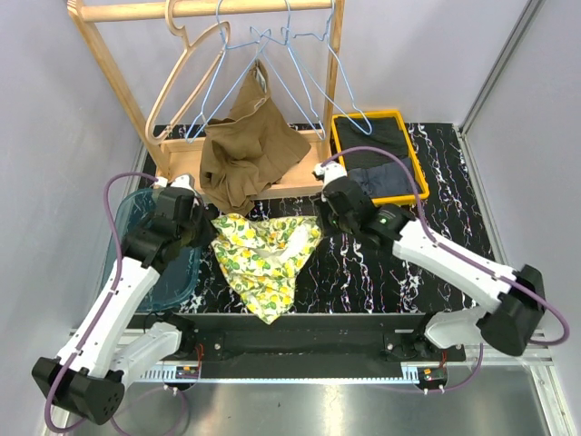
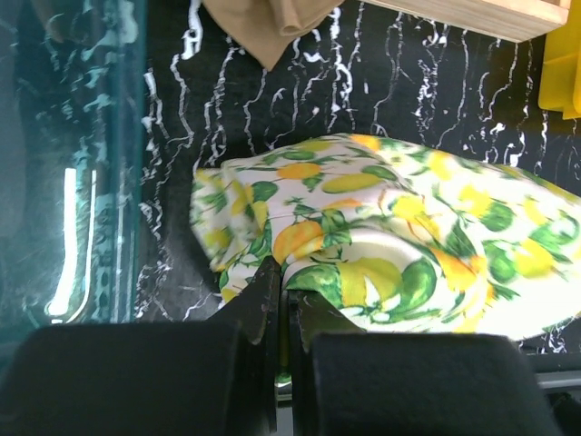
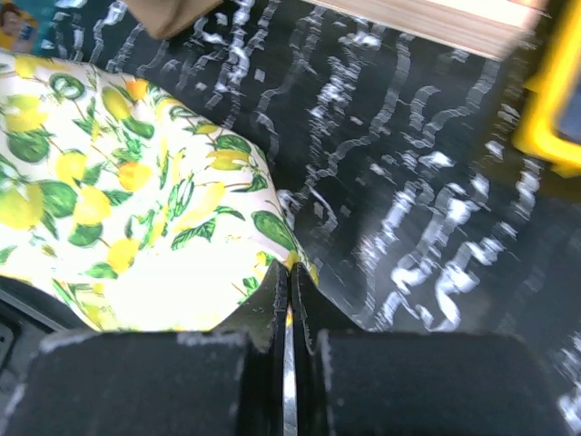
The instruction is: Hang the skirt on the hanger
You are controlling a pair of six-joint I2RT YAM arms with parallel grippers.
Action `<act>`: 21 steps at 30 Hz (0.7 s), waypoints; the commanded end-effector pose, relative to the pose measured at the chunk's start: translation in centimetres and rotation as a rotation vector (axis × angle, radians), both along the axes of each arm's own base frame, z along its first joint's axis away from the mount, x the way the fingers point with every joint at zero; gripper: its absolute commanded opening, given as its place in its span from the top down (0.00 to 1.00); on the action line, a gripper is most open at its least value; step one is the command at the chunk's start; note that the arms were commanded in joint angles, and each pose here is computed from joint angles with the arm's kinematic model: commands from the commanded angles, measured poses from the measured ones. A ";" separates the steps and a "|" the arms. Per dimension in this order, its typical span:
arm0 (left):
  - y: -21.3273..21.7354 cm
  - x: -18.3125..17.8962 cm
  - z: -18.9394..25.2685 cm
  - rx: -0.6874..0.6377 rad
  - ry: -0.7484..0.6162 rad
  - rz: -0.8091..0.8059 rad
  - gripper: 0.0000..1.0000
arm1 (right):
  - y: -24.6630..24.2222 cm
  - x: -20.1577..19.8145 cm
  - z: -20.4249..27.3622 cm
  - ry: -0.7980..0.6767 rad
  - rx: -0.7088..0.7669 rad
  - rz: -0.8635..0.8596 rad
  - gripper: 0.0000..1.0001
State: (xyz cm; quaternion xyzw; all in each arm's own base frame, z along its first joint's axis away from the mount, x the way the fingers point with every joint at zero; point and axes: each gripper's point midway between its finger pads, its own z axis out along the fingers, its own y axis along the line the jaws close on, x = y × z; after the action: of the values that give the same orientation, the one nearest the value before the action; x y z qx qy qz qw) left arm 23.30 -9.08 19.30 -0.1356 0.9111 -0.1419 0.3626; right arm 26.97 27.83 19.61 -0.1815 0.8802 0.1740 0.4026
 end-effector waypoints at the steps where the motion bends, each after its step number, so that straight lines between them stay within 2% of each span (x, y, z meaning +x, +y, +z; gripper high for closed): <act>1: -1.3 2.5 3.7 -0.035 -0.128 -0.045 1.00 | -5.5 -0.1 5.1 -0.074 -0.044 -0.155 1.00; 8: -1.5 2.7 3.6 -0.019 -0.115 -0.072 0.99 | -14.2 1.2 12.0 -0.239 -0.034 -0.460 1.00; 11: -2.8 2.7 3.6 -0.059 -0.104 -0.134 0.98 | -13.5 0.9 13.0 -0.244 0.019 -0.407 1.00; 14: -4.6 2.6 4.0 -0.115 -0.110 -0.226 0.95 | -11.2 0.5 11.5 -0.186 0.061 -0.318 1.00; 17: -6.0 2.0 2.6 -0.167 -0.085 -0.296 0.87 | -9.5 0.2 7.6 -0.084 0.056 -0.266 1.00; 19: -6.2 1.2 0.1 -0.179 -0.037 -0.304 0.75 | -8.2 -0.3 4.3 0.007 0.064 -0.231 1.00; 21: -6.3 0.9 -1.5 -0.189 -0.010 -0.303 0.57 | -7.1 -1.2 1.6 0.091 0.082 -0.199 1.00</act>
State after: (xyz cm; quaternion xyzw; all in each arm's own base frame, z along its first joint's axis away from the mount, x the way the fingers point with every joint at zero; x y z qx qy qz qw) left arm 24.85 -14.20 19.84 -0.0461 0.9039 -0.2464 0.3466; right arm 26.91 18.15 26.15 -0.0624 0.8781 0.1280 0.4568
